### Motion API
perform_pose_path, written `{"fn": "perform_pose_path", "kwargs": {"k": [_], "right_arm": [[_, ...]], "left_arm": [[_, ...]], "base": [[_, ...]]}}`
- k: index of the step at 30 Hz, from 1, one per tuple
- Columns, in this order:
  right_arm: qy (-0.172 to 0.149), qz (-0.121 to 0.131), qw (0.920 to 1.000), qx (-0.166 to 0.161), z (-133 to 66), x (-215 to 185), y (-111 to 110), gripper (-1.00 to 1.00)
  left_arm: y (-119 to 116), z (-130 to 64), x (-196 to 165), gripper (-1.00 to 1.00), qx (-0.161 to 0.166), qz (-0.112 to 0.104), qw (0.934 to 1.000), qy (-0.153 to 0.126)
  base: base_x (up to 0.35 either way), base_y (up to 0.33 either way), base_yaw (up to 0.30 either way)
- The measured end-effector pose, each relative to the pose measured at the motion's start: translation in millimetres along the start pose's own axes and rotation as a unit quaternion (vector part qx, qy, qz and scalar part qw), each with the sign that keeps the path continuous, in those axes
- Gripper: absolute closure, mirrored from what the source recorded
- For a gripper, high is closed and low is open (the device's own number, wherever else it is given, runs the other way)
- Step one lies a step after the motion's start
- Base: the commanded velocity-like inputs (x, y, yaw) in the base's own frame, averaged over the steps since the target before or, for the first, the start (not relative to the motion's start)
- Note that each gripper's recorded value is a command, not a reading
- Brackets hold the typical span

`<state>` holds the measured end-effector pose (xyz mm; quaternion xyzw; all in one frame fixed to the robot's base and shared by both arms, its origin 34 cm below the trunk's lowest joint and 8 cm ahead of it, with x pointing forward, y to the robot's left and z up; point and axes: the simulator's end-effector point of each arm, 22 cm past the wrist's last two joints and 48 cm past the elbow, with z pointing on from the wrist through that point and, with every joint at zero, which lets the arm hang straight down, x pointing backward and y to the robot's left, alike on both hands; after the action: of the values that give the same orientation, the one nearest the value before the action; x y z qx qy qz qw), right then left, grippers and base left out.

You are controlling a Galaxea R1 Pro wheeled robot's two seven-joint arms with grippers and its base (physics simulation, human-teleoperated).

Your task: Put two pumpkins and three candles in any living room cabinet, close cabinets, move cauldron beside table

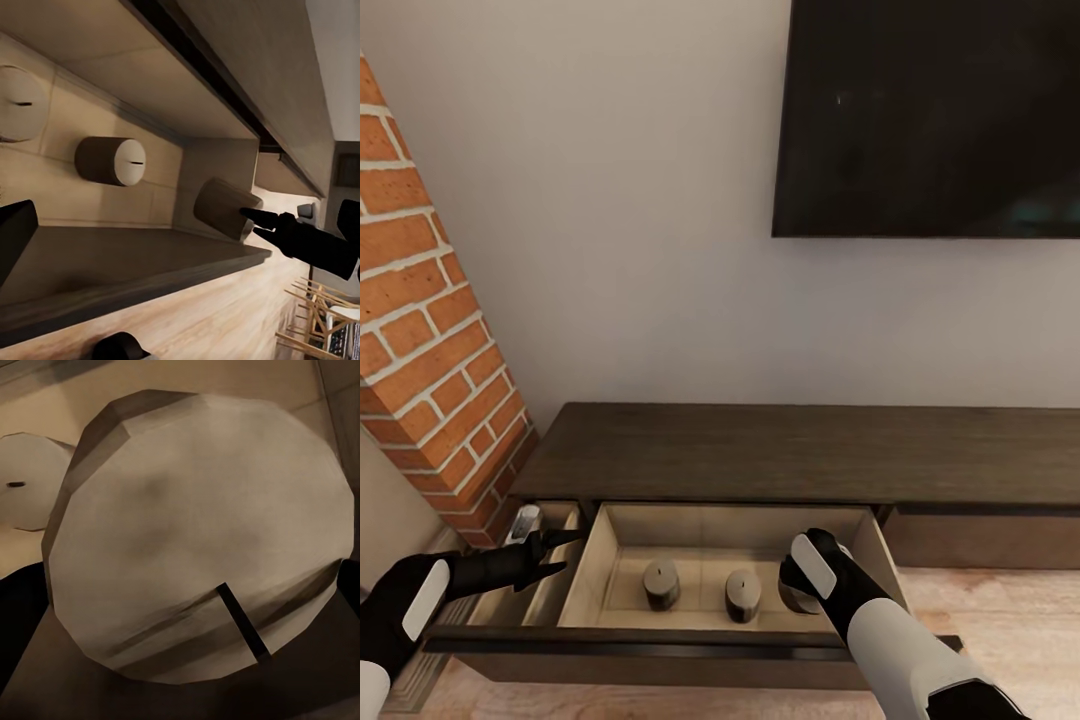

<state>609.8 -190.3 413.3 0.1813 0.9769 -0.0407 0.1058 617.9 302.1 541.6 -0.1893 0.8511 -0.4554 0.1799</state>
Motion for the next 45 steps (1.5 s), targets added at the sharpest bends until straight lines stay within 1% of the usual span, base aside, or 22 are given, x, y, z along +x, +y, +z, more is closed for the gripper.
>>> {"fn": "perform_pose_path", "kwargs": {"k": [5,13,19,26,39,45], "right_arm": [[0.0,0.001,1.0,0.0,9.9,4.4,-0.3,1.0],[0.0,0.0,1.0,0.0,10.0,4.8,0.0,1.0],[0.0,-0.001,1.0,0.0,9.9,5.1,0.6,1.0],[0.001,-0.001,1.0,0.001,10.4,6.0,-0.1,1.0],[0.003,-0.001,1.0,0.001,36.9,18.3,-1.7,1.0],[0.003,-0.001,1.0,0.001,37.0,18.5,-1.8,1.0]], "left_arm": [[9.5,4.2,3.2,-1.0,0.0,0.0,1.0,0.0],[9.1,3.7,2.7,-1.0,0.001,-0.001,1.0,-0.001],[10.0,4.1,3.6,-1.0,-0.001,0.0,1.0,0.001],[9.2,3.4,2.4,-1.0,0.001,-0.001,1.0,-0.001],[33.7,14.9,11.4,-1.0,0.001,-0.002,1.0,-0.001],[33.6,14.9,11.4,-1.0,0.001,-0.002,1.0,-0.001]], "base": [[0.0,0.0,0.0],[0.001,-0.001,0.0],[0.147,-0.088,0.0],[0.028,-0.018,0.0],[0.001,0.0,0.0],[0.0,0.0,0.0]]}}
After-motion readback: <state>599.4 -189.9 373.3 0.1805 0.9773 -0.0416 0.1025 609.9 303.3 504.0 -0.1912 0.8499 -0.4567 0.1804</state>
